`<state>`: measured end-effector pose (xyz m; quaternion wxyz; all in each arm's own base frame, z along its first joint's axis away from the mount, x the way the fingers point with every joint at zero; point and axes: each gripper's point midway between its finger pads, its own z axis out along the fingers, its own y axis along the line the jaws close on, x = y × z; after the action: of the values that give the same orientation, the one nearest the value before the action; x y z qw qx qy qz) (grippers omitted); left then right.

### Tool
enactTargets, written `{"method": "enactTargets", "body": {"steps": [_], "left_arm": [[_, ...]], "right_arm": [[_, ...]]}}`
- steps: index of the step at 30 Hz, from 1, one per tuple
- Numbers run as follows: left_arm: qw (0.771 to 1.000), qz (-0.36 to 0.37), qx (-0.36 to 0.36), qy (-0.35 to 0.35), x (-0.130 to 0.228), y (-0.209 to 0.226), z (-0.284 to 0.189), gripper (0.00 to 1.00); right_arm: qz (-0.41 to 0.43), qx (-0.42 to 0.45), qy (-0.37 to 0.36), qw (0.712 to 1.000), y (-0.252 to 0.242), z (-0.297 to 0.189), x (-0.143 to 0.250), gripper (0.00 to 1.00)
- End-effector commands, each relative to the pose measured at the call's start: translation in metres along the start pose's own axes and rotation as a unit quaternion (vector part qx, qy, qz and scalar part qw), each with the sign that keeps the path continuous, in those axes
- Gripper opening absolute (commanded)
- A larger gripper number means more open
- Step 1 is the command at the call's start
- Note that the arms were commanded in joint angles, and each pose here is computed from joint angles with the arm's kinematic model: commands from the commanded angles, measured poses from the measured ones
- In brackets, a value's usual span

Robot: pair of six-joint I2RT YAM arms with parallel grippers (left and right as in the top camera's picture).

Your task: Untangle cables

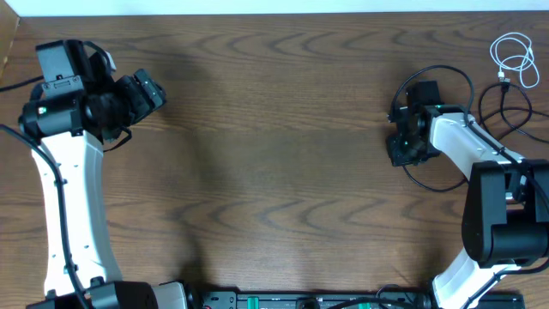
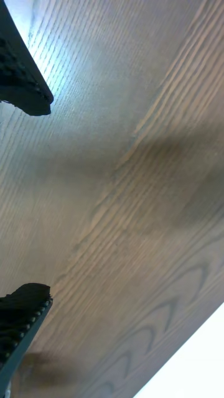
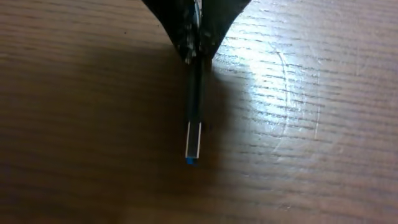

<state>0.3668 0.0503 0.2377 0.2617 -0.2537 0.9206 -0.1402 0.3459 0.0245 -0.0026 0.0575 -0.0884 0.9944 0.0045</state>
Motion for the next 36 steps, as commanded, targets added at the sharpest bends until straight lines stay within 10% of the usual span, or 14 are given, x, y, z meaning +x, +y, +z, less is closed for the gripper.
{"method": "enactTargets", "body": {"steps": [1,19,28,31,36], "left_arm": [[1.000,0.002,-0.002,0.015,0.003,0.004,0.009,0.92],[1.000,0.002,-0.002,0.014,0.002,0.004,0.010,0.93],[1.000,0.002,-0.002,0.014,0.003,0.004,0.010,0.93],[1.000,0.002,-0.002,0.014,0.003,0.004,0.010,0.93],[1.000,0.002,-0.002,0.014,0.003,0.004,0.010,0.93]], "right_arm": [[0.025,0.010,0.023,0.999,-0.003,0.009,0.017,0.01],[0.381,0.081,-0.180,0.903,-0.194,-0.177,-0.004,0.01],[0.463,0.087,-0.145,0.870,-0.248,-0.148,0.033,0.01],[0.462,0.065,-0.132,0.875,-0.240,-0.141,0.033,0.40],[0.414,-0.003,-0.152,0.898,-0.211,-0.158,0.019,0.53]]}}
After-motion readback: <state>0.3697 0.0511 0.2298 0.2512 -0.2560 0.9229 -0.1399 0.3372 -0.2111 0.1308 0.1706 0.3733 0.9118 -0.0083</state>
